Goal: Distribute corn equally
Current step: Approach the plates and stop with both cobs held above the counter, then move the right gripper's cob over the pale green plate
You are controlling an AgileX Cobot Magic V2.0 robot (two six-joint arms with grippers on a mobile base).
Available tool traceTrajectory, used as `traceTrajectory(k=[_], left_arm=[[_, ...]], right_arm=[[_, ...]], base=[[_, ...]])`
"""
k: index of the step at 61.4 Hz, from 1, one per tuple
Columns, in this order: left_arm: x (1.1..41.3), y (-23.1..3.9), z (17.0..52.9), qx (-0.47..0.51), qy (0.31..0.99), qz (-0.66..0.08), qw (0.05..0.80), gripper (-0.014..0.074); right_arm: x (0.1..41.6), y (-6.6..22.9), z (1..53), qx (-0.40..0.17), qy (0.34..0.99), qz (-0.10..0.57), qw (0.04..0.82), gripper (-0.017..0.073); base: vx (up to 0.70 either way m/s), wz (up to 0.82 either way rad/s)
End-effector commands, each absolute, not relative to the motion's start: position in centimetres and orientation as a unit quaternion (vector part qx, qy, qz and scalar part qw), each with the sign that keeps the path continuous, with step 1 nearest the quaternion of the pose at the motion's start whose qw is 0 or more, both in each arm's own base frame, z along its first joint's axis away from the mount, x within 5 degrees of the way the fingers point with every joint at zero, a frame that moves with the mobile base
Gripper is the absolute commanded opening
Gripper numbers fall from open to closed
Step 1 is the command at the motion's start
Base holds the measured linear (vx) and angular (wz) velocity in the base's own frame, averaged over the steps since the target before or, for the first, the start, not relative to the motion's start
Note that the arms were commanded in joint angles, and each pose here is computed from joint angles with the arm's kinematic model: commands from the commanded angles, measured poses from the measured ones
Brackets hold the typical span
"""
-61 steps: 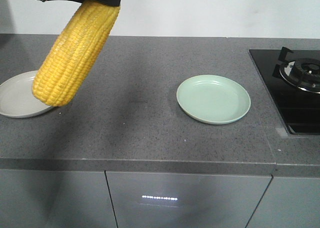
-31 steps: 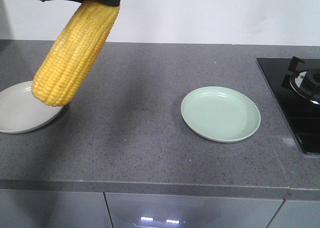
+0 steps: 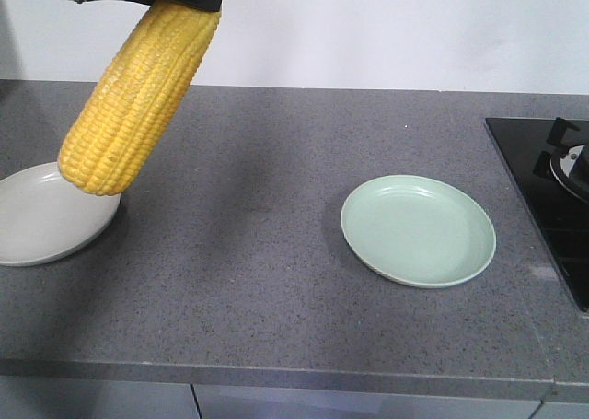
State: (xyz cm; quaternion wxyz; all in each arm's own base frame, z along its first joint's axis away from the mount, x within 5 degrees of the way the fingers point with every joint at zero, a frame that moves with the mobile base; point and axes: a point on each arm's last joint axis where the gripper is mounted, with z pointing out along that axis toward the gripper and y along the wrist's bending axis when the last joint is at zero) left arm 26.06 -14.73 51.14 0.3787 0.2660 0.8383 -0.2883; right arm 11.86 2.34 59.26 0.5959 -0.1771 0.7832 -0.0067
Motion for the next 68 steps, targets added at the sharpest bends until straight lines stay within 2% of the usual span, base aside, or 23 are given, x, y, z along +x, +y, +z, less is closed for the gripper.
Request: traceTrajectory(k=[1,68], left_arm=[[24.52,-14.33,53.07,0.262,0.816,-0.310,0.412,-0.0007],[24.52,-14.33,53.07,0.262,0.816,-0.310,0.412,-0.0007]], right_arm=[[11.40,2.18,60.28,-0.169,0.757,-0.012,0.631,-0.0004],[11.40,2.18,60.28,-0.169,0.757,-0.012,0.631,-0.0004]], base=[[0.07,0.02],[0.06,0.01]])
